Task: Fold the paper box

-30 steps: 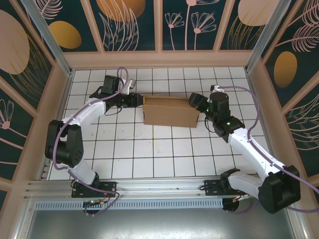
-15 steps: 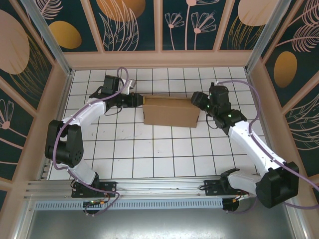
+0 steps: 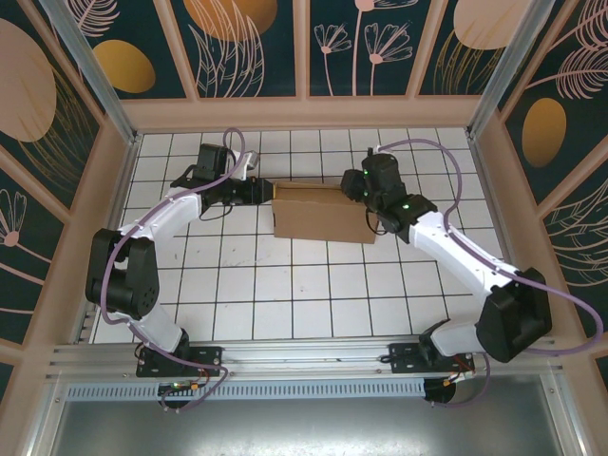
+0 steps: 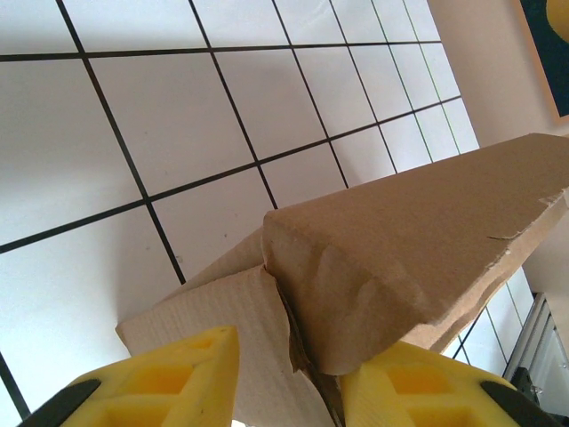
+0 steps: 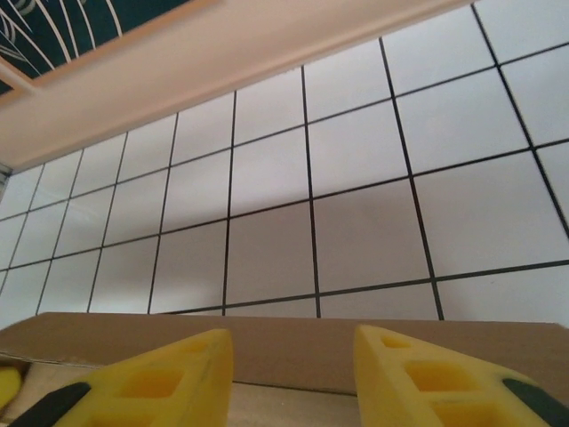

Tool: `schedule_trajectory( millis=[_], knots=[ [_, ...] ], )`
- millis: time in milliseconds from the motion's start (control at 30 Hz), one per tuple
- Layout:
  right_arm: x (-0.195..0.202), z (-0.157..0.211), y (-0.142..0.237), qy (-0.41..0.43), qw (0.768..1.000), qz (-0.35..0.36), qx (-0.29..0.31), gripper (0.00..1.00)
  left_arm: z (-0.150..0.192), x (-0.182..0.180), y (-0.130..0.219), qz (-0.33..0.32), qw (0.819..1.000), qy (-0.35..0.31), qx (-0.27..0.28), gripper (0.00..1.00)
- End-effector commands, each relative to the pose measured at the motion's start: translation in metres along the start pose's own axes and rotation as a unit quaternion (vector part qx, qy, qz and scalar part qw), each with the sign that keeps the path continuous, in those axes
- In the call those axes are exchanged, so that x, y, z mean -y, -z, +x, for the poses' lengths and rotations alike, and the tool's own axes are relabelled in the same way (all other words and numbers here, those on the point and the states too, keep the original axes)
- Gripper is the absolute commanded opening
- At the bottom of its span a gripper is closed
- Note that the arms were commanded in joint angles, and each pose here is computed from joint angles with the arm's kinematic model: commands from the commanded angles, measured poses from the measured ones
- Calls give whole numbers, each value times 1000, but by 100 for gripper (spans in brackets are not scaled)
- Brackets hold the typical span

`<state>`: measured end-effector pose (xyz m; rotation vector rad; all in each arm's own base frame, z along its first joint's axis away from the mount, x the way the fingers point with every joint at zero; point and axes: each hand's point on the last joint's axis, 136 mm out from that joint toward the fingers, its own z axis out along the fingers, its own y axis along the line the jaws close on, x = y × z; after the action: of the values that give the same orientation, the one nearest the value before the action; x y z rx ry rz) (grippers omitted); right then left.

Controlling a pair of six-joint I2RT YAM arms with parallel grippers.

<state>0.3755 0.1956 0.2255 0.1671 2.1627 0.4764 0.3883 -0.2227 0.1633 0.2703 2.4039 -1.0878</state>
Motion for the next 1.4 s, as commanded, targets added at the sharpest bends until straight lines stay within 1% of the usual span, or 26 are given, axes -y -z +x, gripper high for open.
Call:
schedule_trajectory(
  millis=[0,367,500,667,900,1000,1133,1367],
  knots=[
    [2,6,-9,-16,1000,-1,9,39,31,-15,-10,-18,998,24,-46,34],
    [36,66,-27,-52,998,22,-35,33,24,-7,-7,-7,999,21,-39,34],
    [47,81,-31,-59,996,38,-49,33,25,-6,-5,-9,999,21,-39,34],
    [53,82,-30,-59,996,50,-47,33,24,-6,-2,-13,999,17,-33,34],
    [42,76,-24,-52,998,19,-38,33,28,-7,-3,-13,999,19,-35,33],
    [43,73,-21,-48,998,19,-30,33,33,-9,-4,-16,999,20,-38,33],
    [54,86,-24,-46,998,30,-35,32,32,-7,-2,-18,999,17,-24,35],
    [67,99,-18,-45,998,36,-30,32,35,0,3,-11,1000,10,-20,39]
  ],
)
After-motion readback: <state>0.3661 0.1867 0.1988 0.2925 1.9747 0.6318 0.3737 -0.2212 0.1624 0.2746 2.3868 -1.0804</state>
